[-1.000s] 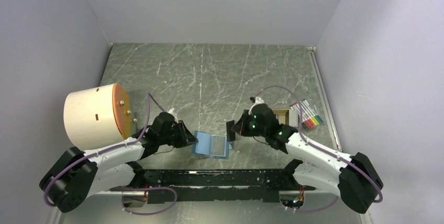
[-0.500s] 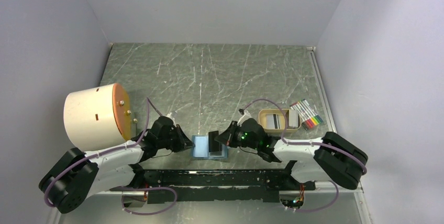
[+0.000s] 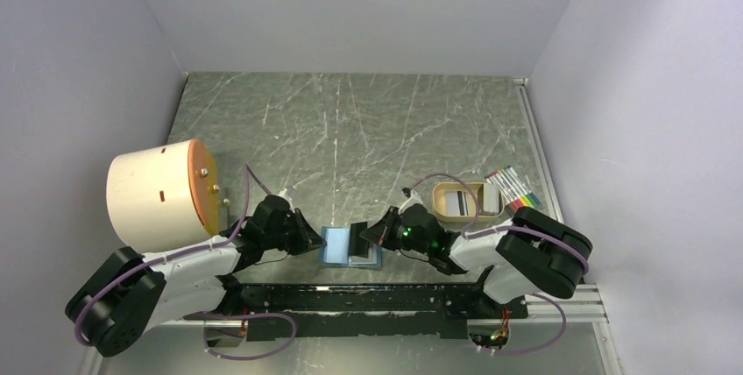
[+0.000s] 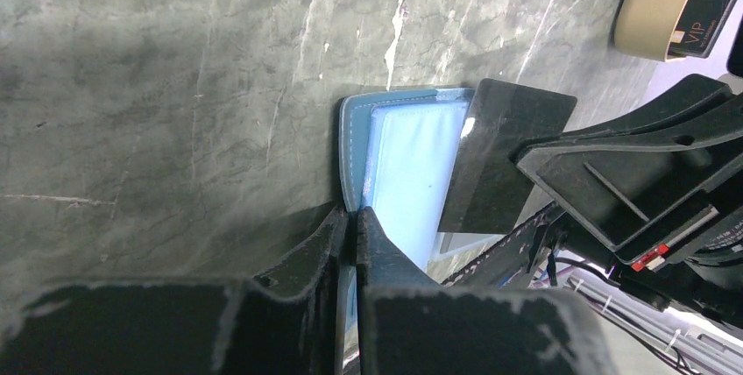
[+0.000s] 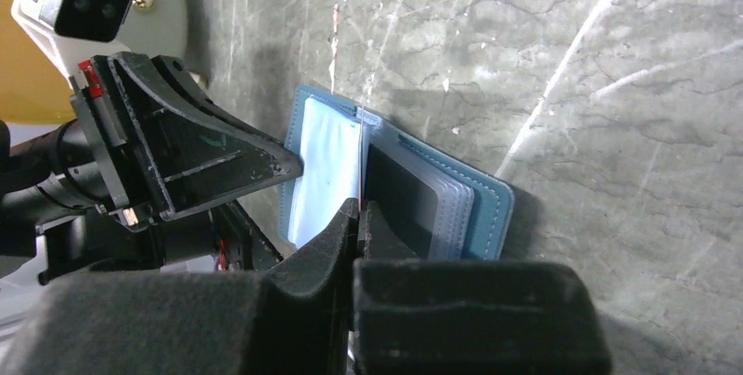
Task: Put the credit cards into the card holder
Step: Insert the credit card into the card holder.
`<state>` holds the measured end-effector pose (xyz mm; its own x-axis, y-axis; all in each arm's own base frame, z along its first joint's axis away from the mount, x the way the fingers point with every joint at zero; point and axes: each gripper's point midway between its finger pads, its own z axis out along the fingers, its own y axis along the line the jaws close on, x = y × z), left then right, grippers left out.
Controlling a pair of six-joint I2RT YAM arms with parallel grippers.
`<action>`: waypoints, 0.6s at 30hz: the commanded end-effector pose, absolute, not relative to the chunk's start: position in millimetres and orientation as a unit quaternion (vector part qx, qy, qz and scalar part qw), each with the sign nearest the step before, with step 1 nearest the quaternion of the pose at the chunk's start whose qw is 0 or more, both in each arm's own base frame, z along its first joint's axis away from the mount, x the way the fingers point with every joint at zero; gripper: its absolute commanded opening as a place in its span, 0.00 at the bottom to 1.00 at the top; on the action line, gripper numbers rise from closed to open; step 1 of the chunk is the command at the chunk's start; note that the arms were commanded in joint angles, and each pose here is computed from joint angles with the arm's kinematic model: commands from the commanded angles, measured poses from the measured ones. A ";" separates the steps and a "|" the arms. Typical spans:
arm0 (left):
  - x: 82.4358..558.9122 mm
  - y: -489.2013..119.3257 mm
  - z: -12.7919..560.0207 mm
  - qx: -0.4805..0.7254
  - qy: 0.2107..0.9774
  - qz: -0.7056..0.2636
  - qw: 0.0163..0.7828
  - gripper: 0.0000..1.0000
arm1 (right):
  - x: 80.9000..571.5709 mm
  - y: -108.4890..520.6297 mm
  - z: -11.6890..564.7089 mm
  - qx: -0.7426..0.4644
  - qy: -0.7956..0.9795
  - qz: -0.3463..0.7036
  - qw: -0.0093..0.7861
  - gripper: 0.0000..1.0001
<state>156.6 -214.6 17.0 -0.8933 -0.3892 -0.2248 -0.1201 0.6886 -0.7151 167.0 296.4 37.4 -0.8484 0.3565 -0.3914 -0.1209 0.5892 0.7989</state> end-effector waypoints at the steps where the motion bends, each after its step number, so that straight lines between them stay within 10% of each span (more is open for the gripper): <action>1: 156.5 -213.9 15.1 -0.145 0.899 -0.371 0.183 0.09 | 163.8 298.7 37.1 0.082 0.842 0.463 0.263 0.00; 18: 155.9 -211.8 13.2 -0.149 0.899 -0.368 0.185 0.09 | 153.5 305.0 41.5 0.122 0.821 0.510 0.227 0.00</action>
